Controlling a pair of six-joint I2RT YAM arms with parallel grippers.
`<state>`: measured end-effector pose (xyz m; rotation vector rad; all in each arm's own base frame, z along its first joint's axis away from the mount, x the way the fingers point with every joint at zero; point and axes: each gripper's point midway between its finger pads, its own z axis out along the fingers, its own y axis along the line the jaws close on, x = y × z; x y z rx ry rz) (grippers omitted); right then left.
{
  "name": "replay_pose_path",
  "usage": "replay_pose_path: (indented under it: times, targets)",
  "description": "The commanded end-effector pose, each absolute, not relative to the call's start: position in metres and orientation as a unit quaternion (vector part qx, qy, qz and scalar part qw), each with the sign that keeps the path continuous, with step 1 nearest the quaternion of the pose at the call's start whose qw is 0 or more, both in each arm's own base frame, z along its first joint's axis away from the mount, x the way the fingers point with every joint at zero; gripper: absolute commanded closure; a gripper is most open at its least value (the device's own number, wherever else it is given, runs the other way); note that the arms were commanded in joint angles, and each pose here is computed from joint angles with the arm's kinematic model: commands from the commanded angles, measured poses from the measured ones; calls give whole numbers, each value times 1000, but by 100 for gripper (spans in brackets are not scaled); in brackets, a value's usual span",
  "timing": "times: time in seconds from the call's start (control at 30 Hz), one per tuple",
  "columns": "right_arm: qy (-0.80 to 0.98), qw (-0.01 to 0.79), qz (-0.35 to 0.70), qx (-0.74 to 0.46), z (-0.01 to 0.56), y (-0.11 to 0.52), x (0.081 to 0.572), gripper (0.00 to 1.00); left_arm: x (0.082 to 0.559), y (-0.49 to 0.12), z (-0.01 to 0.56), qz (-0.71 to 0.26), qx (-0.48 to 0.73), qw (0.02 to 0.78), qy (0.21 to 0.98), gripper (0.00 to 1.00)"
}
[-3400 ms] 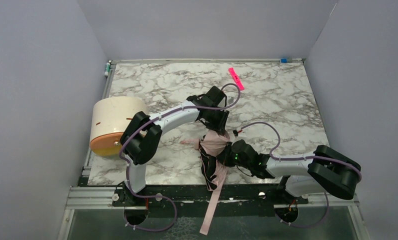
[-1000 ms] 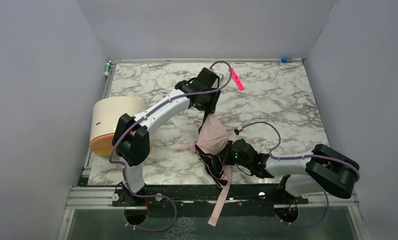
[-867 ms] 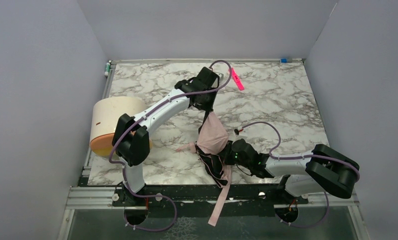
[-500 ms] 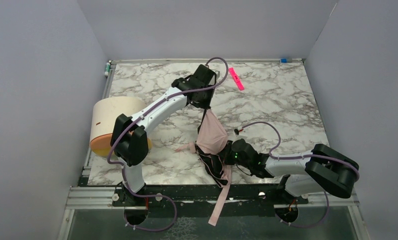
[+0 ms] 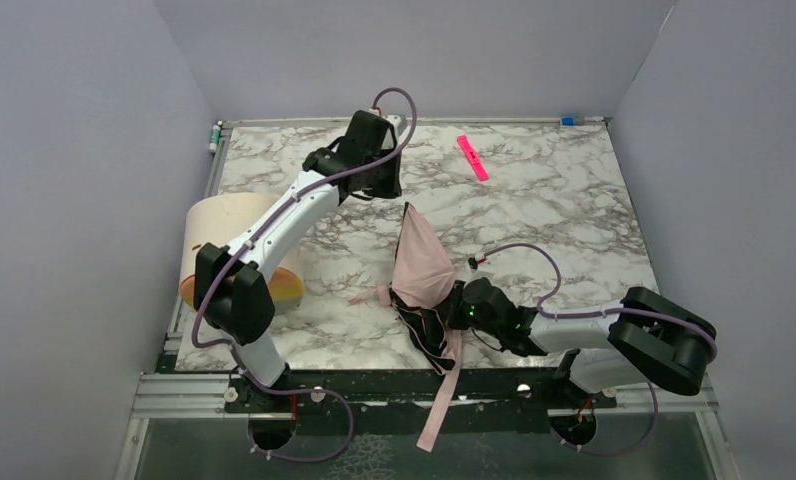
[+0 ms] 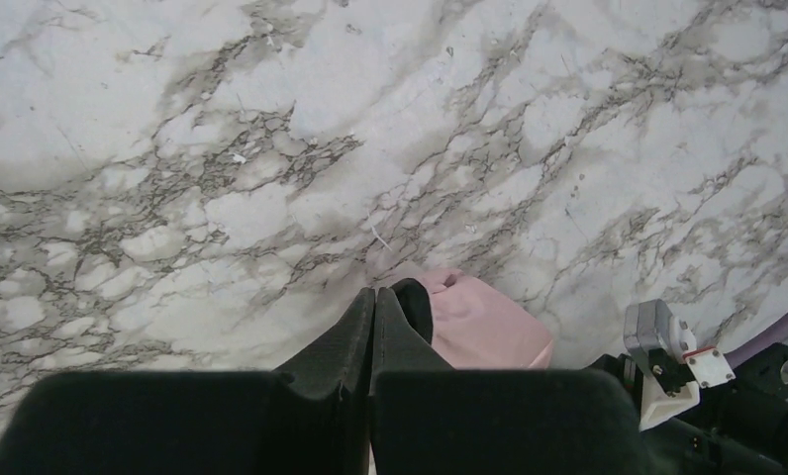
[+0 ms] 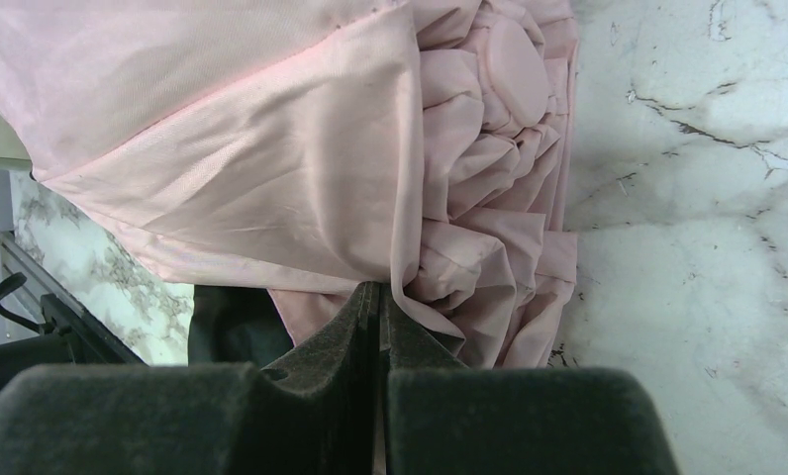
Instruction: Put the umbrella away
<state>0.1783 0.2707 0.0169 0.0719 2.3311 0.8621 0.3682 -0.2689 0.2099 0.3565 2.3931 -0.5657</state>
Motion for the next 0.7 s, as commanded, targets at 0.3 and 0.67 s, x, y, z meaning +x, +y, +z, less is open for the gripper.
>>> replay_pose_path:
  times: [0.3,0.67]
  targets:
    - [949,239,206,0,-48,214,137,91,370,-268,245,-346,105,351,864,43]
    - [949,238,205,0,-48,215,137,91,357,-291,206,-349,128,297,880,44]
